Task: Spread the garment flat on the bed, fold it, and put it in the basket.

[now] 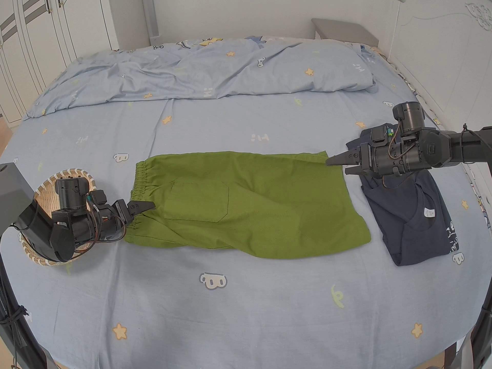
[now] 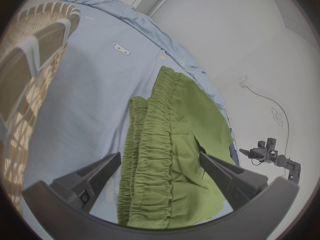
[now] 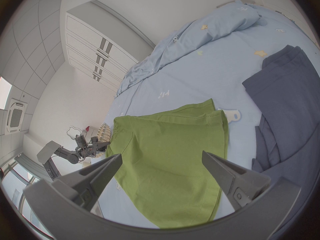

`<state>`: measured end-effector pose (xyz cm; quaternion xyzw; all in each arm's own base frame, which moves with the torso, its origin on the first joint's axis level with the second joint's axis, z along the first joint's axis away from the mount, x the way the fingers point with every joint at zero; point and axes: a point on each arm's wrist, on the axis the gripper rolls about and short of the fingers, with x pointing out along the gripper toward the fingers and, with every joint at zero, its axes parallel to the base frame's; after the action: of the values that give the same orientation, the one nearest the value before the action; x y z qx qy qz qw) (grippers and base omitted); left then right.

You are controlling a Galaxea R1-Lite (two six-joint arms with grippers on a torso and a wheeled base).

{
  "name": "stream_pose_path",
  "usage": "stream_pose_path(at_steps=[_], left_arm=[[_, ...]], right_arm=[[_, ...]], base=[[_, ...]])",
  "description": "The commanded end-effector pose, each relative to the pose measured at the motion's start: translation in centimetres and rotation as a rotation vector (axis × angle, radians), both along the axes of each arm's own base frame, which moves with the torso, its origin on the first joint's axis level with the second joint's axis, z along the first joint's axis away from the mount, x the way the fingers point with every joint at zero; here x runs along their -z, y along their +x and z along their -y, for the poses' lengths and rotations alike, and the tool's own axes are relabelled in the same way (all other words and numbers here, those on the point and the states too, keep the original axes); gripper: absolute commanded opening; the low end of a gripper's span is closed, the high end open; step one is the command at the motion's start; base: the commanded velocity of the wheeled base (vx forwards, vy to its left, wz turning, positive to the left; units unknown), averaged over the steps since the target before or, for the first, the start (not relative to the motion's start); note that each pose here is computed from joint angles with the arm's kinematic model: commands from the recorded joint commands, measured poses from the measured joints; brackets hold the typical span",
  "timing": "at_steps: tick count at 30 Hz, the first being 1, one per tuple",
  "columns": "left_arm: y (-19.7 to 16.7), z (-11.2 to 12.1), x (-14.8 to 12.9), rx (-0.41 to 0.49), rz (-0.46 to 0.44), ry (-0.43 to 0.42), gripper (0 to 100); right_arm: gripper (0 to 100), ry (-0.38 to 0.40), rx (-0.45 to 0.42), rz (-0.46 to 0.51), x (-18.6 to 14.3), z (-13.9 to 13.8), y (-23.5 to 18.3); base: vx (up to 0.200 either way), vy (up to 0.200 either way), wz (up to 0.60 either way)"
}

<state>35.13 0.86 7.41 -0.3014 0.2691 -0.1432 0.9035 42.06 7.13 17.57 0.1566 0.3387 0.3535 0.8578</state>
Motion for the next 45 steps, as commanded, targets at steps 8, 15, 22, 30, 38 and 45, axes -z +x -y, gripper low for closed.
stream_pose_path(at_steps=[8, 15, 22, 30, 38, 45], left_arm=[[0.4, 0.1, 1.7, 0.028, -0.027, -0.025, 100], [0.4, -0.4, 2.3, 0.137, -0.07, -0.153, 100], [1.2, -0.7, 3.4, 0.15, -0.031, -0.17, 100], [1.7, -1.8, 2.8, 0.101, -0.001, -0.219, 100], [1.8, -2.1, 2.9, 0.095, 0.0, -0.22, 0], [1.7, -2.1, 2.8, 0.096, -0.001, -0.221, 0]], right_arm=[[100, -0.001, -0.003, -0.001, 0.1, -0.1, 0.0], [100, 0.0, -0.002, 0.013, 0.3, -0.1, 0.1], [100, 0.001, -0.003, 0.013, 0.5, -0.1, 0.1], [100, 0.001, -0.005, 0.013, 0.5, -0.2, 0.2], [100, 0.001, -0.005, 0.011, 0.6, -0.2, 0.2], [100, 0.001, -0.003, 0.011, 0.6, -0.1, 0.2]], base=[[0.0, 0.0, 0.0], [0.0, 0.0, 0.0], [0.0, 0.0, 0.0], [0.0, 0.0, 0.0], [0.0, 0.0, 0.0], [0.0, 0.0, 0.0]])
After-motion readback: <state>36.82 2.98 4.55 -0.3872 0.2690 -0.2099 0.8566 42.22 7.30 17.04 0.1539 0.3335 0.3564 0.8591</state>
